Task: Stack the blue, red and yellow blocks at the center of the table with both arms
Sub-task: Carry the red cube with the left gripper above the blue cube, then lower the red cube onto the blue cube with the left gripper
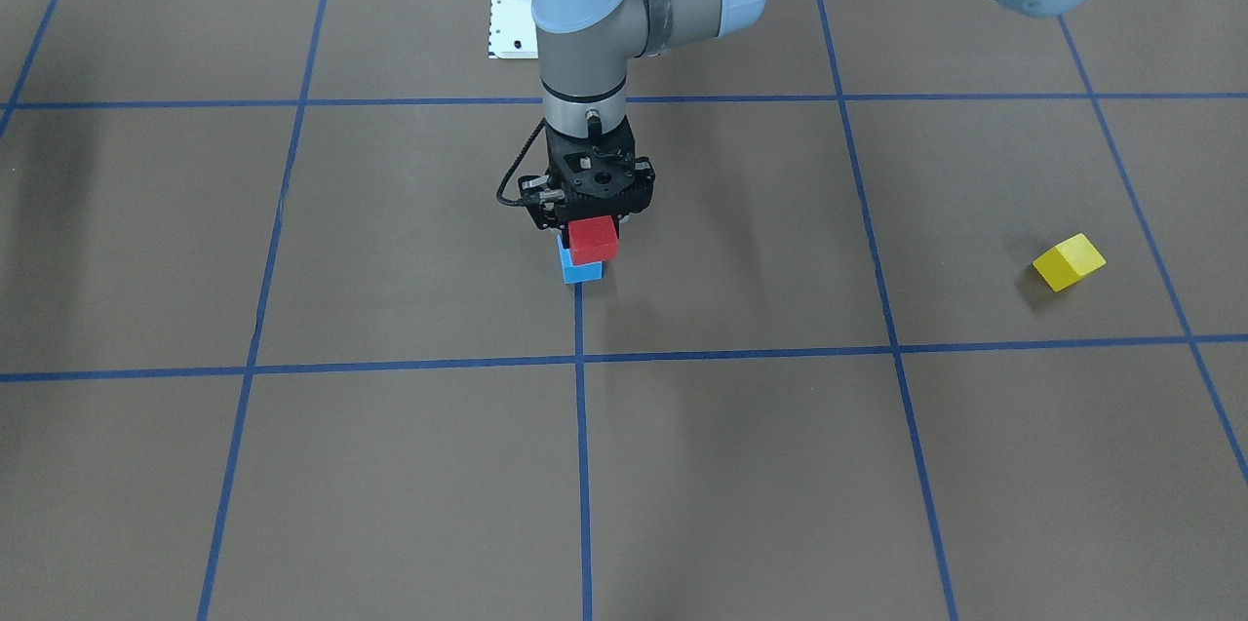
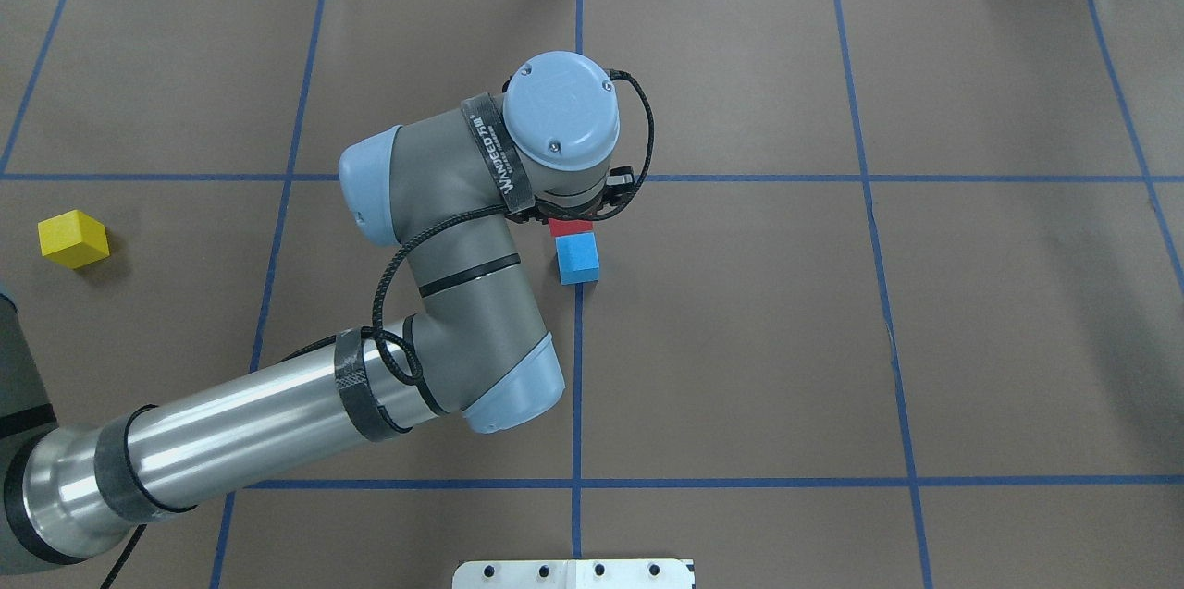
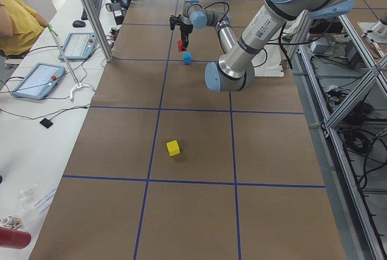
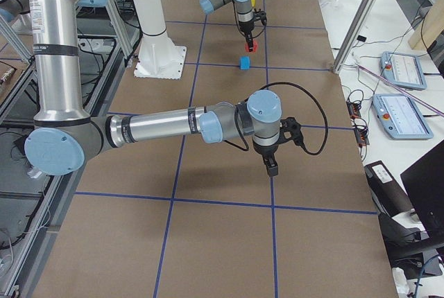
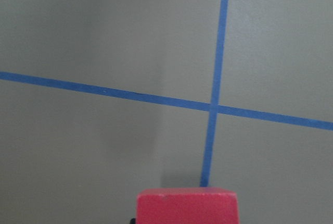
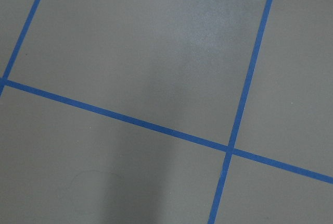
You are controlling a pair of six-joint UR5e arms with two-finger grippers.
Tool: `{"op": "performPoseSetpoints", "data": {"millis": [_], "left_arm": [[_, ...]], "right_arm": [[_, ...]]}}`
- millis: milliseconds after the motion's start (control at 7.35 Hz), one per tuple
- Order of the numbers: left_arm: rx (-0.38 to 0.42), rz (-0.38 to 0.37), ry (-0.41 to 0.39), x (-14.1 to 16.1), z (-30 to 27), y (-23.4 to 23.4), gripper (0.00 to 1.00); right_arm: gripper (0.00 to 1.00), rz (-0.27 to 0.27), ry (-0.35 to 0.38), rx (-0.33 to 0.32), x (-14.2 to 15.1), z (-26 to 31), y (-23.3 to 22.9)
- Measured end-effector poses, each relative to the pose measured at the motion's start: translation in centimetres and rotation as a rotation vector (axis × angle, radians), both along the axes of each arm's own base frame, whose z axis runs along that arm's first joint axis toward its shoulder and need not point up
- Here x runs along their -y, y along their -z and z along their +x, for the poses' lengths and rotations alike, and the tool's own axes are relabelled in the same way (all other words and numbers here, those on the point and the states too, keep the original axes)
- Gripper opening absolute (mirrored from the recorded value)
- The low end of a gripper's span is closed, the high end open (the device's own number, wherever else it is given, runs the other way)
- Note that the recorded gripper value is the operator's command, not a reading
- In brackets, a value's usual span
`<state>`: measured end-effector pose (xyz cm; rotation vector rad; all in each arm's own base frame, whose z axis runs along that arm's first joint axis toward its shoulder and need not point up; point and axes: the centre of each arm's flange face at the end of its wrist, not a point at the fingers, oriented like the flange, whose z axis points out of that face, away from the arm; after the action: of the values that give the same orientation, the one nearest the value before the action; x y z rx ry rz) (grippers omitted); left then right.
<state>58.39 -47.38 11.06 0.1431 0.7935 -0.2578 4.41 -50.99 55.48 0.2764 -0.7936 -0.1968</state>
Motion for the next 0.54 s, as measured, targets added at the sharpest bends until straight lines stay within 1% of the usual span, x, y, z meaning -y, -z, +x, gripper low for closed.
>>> {"op": "performPoseSetpoints", "data": {"millis": [136,545], "left_arm": [[0.012,0.011,-0.016,-0.1,0.9,-0.3,0.0],[0.013,0.031,-0.069,-2.3,2.9,-0.7,0.0]], "right_arm": [[1.0,0.0,-0.001,0.0,0.0,0.0,0.0],[1.0,0.005,-0.001,0.0,0.2,0.0,0.2]]}}
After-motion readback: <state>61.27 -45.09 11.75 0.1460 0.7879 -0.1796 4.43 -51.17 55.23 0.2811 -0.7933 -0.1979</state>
